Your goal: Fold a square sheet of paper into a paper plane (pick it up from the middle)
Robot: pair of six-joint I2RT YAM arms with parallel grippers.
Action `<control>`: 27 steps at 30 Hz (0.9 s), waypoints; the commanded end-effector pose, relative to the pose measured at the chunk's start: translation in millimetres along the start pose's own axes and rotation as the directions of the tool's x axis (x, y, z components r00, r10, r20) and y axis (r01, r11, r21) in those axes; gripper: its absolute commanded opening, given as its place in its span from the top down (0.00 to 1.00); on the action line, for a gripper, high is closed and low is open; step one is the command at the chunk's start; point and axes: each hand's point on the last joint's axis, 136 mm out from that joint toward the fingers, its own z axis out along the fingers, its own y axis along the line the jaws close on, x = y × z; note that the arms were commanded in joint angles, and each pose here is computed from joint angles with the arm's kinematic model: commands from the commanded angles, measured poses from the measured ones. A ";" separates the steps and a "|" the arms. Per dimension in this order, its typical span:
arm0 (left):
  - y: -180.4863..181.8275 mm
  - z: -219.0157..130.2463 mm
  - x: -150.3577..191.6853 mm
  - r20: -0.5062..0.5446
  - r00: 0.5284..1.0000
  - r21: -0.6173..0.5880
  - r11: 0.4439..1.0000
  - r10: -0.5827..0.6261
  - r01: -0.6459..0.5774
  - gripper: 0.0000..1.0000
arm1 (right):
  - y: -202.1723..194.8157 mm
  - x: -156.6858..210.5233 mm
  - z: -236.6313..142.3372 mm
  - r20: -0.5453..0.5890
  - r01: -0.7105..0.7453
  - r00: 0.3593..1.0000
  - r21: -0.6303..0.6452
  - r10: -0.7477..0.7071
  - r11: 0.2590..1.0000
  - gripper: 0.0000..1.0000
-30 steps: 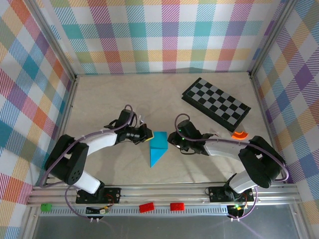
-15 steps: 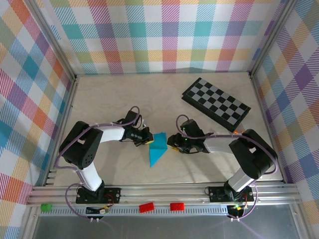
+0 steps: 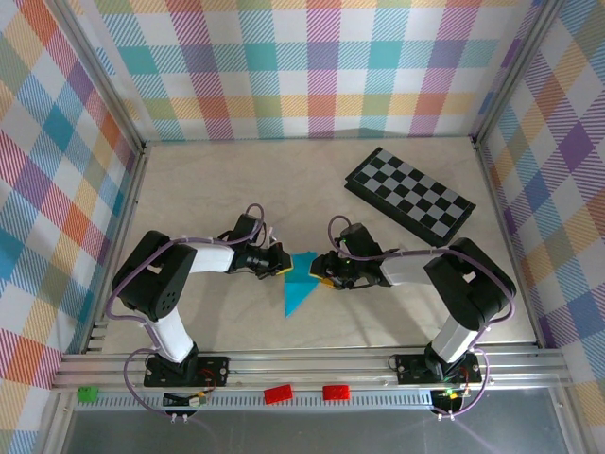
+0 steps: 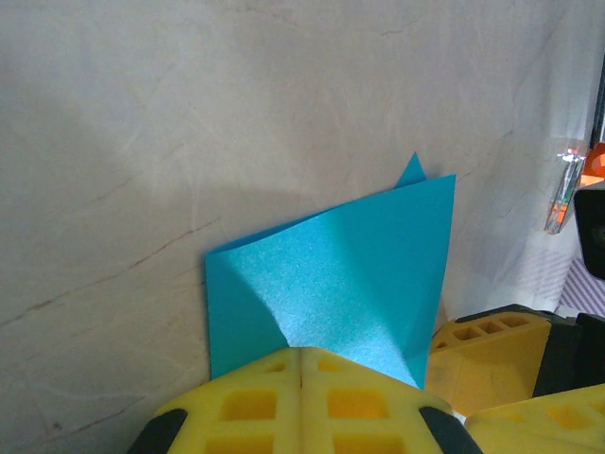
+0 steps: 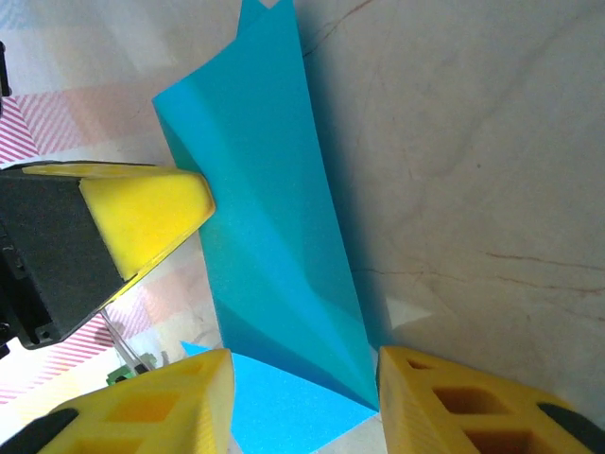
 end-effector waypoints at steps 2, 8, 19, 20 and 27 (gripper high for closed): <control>37.1 7.1 24.5 -0.066 0.995 -0.106 0.992 -0.074 0.067 1.00 | 21.6 -0.7 2.3 -0.017 0.009 1.000 -0.086 -0.011 0.996 0.57; 34.4 6.3 24.1 -0.067 0.995 -0.098 0.993 -0.069 0.062 1.00 | 28.5 -7.5 -0.1 -0.009 0.035 0.999 -0.090 -0.036 0.995 0.58; 28.1 3.6 21.0 -0.050 0.997 -0.074 0.995 -0.067 0.063 1.00 | 25.4 -17.6 1.0 -0.048 0.058 0.997 -0.097 -0.063 0.994 0.61; 27.7 3.5 21.2 -0.050 0.997 -0.073 0.995 -0.065 0.061 1.00 | 25.0 -18.6 0.9 -0.051 0.063 0.996 -0.098 -0.068 0.993 0.61; 27.8 3.2 22.9 -0.051 0.996 -0.068 0.996 -0.068 0.064 1.00 | 23.9 -22.4 1.8 -0.091 0.086 0.991 -0.110 -0.096 0.990 0.68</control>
